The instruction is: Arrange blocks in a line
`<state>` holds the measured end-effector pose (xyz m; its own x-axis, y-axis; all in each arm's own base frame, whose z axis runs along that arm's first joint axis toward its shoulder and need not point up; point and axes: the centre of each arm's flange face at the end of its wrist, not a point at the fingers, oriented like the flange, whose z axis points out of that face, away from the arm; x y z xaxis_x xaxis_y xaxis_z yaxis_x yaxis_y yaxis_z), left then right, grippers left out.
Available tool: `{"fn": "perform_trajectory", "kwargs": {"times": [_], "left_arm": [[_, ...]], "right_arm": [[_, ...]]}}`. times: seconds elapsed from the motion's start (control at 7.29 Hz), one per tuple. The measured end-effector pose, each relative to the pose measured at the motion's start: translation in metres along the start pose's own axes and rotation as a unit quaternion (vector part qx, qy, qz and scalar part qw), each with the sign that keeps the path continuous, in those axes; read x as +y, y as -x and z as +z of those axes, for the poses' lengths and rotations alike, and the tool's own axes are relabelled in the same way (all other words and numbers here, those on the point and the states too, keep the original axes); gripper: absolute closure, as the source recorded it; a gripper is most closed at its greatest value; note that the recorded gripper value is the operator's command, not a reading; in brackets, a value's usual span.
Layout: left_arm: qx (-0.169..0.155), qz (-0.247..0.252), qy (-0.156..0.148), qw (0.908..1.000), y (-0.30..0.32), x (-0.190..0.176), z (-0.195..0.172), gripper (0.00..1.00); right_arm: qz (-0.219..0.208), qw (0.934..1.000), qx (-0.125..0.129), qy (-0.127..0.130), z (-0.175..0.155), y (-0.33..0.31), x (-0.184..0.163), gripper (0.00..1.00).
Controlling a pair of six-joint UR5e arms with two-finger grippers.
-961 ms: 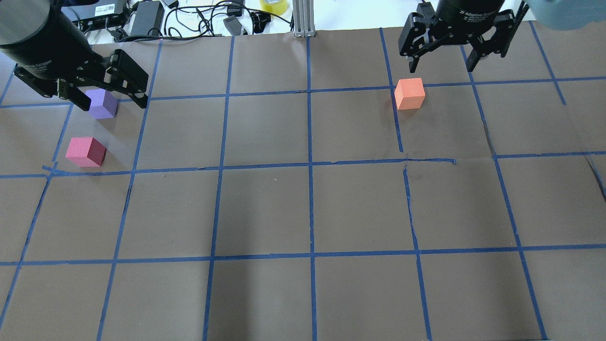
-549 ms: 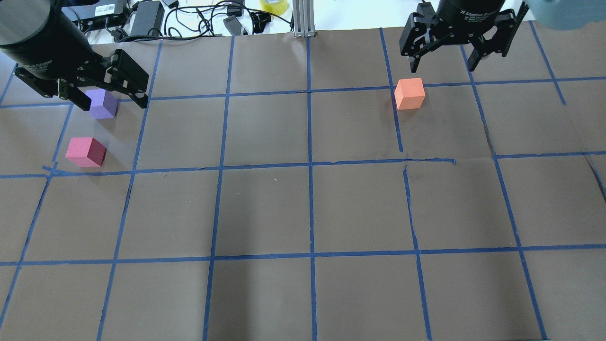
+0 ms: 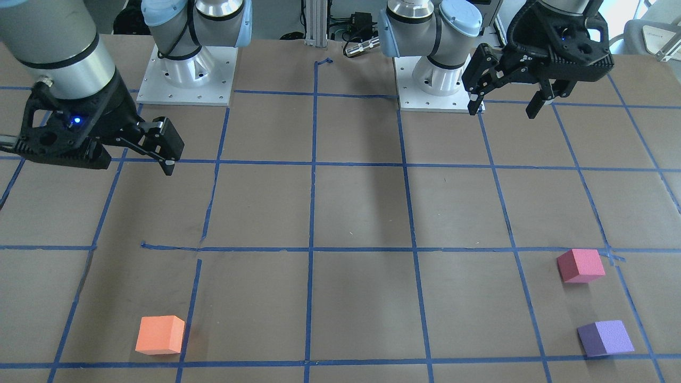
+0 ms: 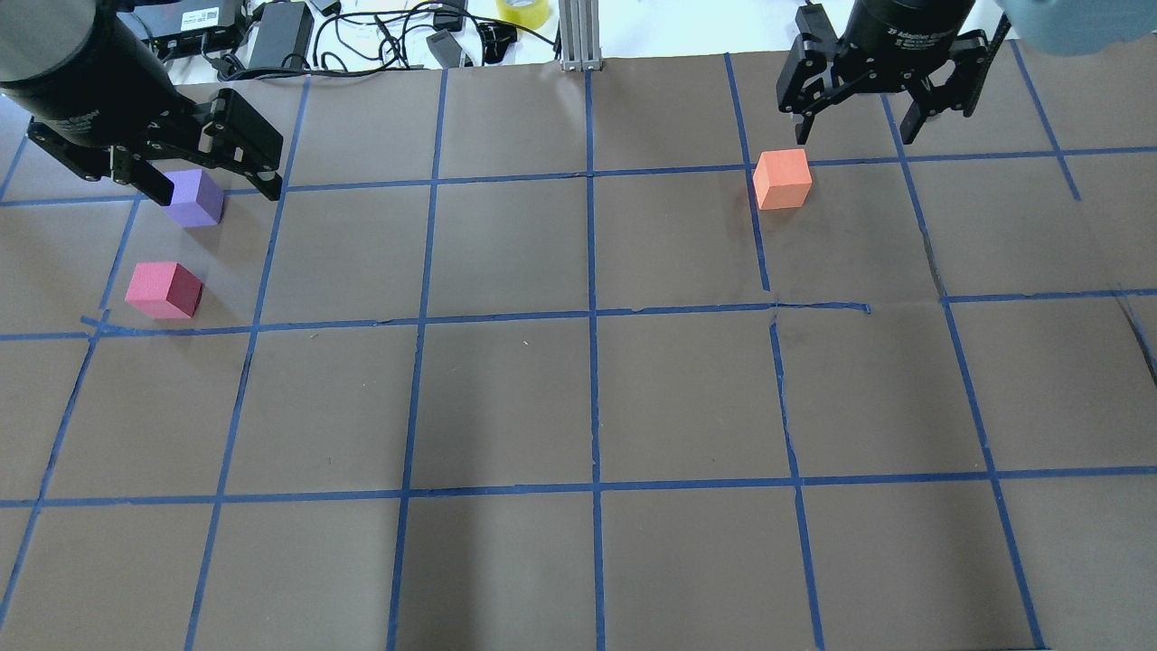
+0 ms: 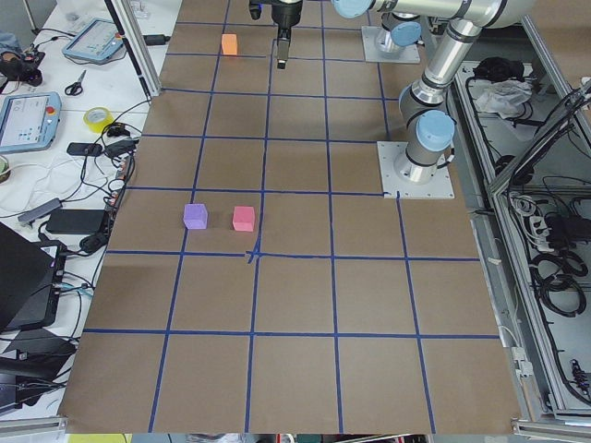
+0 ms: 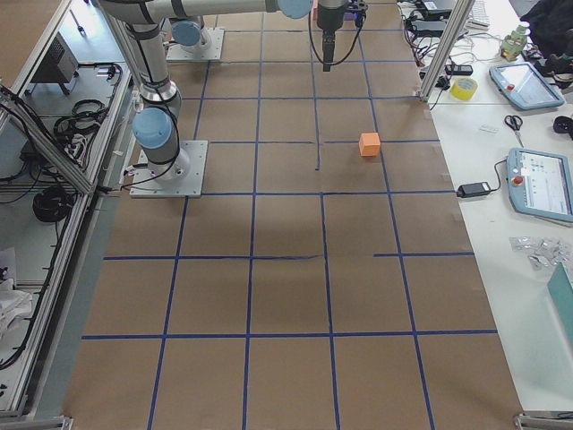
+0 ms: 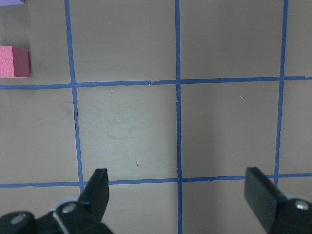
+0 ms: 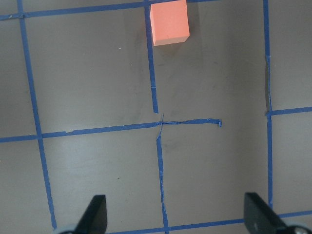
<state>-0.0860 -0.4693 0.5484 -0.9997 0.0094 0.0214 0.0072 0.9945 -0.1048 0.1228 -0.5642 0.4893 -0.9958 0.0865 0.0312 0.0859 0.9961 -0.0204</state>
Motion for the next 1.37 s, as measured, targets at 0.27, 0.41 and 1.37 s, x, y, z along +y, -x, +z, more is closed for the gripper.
{"fn": "perform_trajectory", "kwargs": {"times": [0.27,0.41,1.37], "left_arm": [[-0.001,-0.002,0.0,1.0,0.0,0.0,0.0,0.0],[-0.001,-0.002,0.0,1.0,0.0,0.0,0.0,0.0],[-0.001,-0.002,0.0,1.0,-0.001,0.001,0.001,0.0]], "right_arm": [[-0.013,0.9997,0.0,-0.021,0.048,-0.009,-0.044,0.0],[-0.022,0.9992,-0.001,-0.034,0.076,-0.008,-0.066,0.0],[-0.031,0.9984,-0.002,-0.046,0.266,0.002,-0.147,0.0]]}}
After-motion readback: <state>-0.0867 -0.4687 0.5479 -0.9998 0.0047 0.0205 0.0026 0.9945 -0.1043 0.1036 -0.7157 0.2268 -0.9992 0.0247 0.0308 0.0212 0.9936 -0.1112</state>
